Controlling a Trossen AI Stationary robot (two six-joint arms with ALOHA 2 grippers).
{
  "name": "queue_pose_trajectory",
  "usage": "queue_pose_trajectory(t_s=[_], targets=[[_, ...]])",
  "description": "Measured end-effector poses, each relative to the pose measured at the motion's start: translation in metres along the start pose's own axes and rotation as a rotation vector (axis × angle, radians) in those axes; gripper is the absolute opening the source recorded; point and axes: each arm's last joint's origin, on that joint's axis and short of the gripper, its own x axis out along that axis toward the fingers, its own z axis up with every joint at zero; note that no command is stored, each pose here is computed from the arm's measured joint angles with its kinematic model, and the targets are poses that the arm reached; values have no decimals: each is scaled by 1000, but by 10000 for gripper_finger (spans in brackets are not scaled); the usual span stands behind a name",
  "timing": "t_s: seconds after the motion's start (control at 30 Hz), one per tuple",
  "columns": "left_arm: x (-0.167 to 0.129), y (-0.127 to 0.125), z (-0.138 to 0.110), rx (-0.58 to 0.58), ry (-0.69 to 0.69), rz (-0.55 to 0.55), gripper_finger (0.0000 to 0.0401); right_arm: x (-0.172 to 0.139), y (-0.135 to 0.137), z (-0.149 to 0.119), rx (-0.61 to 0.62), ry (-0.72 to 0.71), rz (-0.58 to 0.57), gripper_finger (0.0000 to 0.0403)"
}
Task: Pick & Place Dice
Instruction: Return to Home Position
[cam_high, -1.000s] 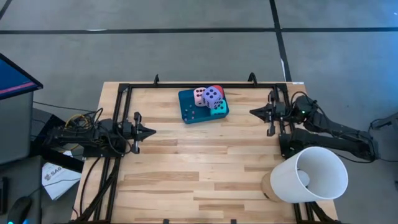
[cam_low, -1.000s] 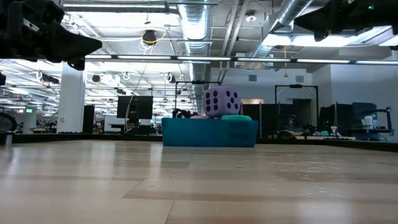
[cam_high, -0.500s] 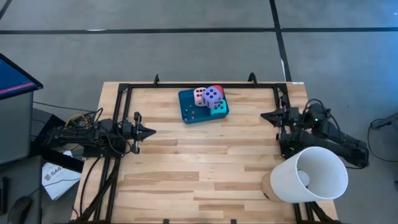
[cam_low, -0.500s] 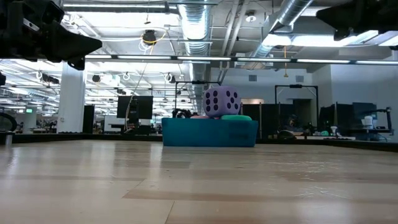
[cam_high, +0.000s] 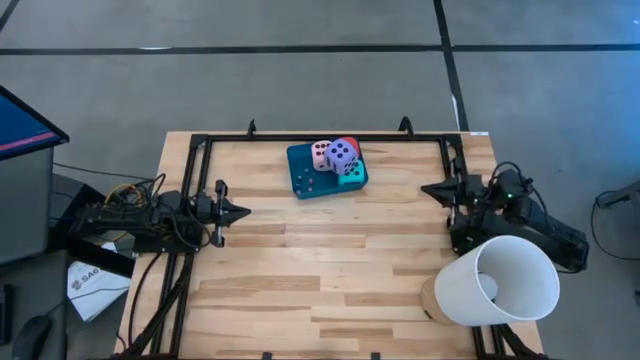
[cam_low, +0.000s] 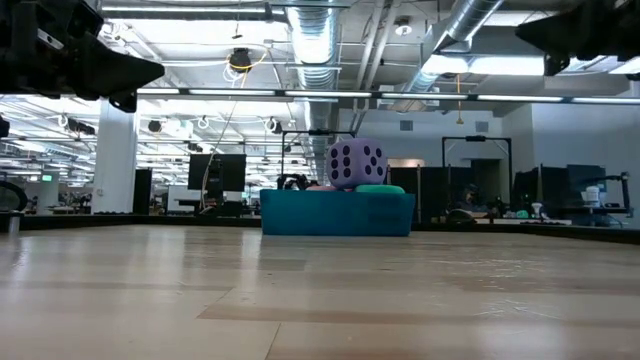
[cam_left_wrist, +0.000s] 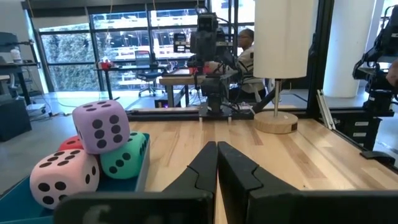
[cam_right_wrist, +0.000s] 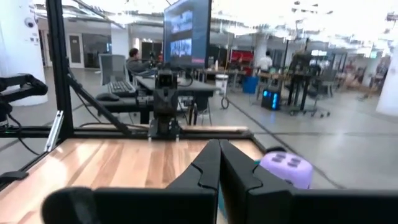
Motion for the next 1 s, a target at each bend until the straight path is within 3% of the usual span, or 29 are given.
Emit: queue_pose_trajectory(t_s=[0.23,0.5,0.63,1.0], targets=[[0,0,0,0,-2,0,1,5,-1,-5,-91,-78,-7,0],[0,0,0,0,-3,0,1,20,-3,-64,-95,-71,-9,0],[0,0,0,0,-4,1,1,22,-3,-73,-102,20,-4,0],[0,0,0,0,-4,1,1,22,-3,-77,-84,63,-19,0]])
